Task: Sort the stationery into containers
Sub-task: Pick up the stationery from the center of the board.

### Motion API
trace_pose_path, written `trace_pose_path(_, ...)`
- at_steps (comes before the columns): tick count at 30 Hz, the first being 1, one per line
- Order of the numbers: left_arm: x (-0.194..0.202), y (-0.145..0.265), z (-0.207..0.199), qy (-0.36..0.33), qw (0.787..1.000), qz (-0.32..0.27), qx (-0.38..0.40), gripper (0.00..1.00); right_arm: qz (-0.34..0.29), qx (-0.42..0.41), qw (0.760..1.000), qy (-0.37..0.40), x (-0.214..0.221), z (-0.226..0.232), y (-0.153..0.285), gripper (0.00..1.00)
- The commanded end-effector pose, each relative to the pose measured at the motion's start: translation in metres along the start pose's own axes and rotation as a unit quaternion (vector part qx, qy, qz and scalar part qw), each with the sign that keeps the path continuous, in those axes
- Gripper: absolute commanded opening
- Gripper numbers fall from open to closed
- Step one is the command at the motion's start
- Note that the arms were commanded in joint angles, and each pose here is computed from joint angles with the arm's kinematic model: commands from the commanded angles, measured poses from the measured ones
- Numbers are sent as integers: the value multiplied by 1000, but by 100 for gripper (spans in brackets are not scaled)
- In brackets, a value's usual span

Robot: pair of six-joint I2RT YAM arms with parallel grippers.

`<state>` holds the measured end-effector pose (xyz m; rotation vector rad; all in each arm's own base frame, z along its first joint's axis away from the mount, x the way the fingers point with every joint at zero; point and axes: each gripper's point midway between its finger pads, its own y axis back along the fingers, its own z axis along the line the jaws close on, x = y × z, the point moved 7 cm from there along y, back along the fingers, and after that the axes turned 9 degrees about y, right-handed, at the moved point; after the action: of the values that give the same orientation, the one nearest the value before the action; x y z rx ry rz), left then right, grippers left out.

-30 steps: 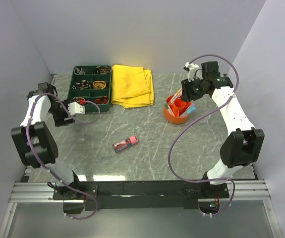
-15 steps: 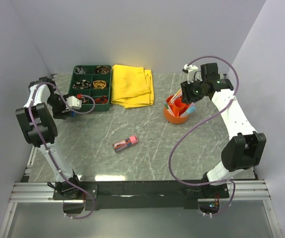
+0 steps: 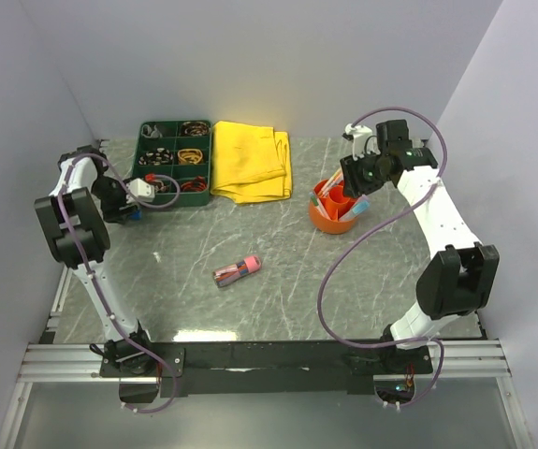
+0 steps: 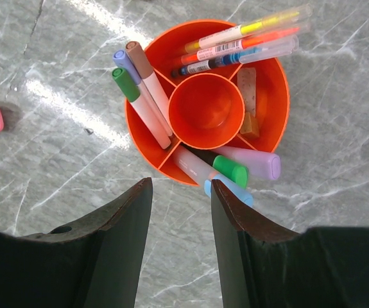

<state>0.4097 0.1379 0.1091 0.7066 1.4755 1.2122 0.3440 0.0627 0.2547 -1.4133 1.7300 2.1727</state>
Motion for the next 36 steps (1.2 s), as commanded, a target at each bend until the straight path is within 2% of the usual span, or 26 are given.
trace_pose_path(1, -20, -18, -10, -9, 999, -19, 30, 62, -14, 11, 1000, 16, -13, -2, 4, 50)
trace_pose_path(5, -13, -28, -28, 15, 999, -12, 45, 44, -14, 10, 1000, 15, -13, -2, 4, 50)
trace_pose_path(10, -6, -27, -54, 40, 998, -1, 55, 32, -16, 10, 1000, 17, -14, -2, 4, 50)
trace_pose_path(11, -6, -26, -58, 42, 998, -1, 54, 26, -19, 9, 1000, 16, -15, -2, 4, 50)
trace_pose_path(14, -10, -16, -73, 57, 997, -11, 51, 16, -23, 6, 1000, 14, -15, 0, 5, 50)
trace_pose_path(18, -36, 9, -98, 57, 995, -61, 62, 9, -32, 3, 999, 14, -14, 4, 11, 49)
trace_pose_path(21, -88, 37, -115, 32, 992, -103, 58, 8, -40, 6, 999, 9, -13, 8, 16, 49)
trace_pose_path(22, -118, 42, -118, 4, 990, -128, 60, 7, -40, 6, 999, 5, -11, 9, 16, 49)
trace_pose_path(24, -153, 50, -122, -12, 987, -153, 56, 7, -48, 16, 999, 3, -11, 8, 21, 49)
trace_pose_path(25, -186, 55, -125, -50, 983, -170, 54, 7, -48, 18, 999, -1, -10, 8, 22, 48)
trace_pose_path(27, -222, 56, -125, -60, 975, -205, 58, 8, -50, 26, 998, -8, -8, 6, 25, 48)
trace_pose_path(28, -251, 62, -127, -88, 969, -224, 56, 8, -47, 33, 998, -13, -6, 4, 25, 48)
trace_pose_path(30, -284, 56, -122, -89, 960, -257, 66, 9, -54, 51, 997, -28, -5, -5, 31, 47)
trace_pose_path(31, -314, 65, -124, -112, 951, -281, 62, 9, -56, 60, 996, -34, -4, -9, 34, 47)
trace_pose_path(33, -349, 54, -115, -95, 940, -319, 71, 11, -58, 92, 993, -54, 0, -24, 39, 47)
trace_pose_path(34, -375, 62, -115, -109, 929, -347, 64, 11, -59, 100, 991, -59, 2, -29, 41, 47)
trace_pose_path(36, -409, 52, -105, -89, 912, -394, 72, 11, -55, 110, 990, -75, 8, -39, 43, 47)
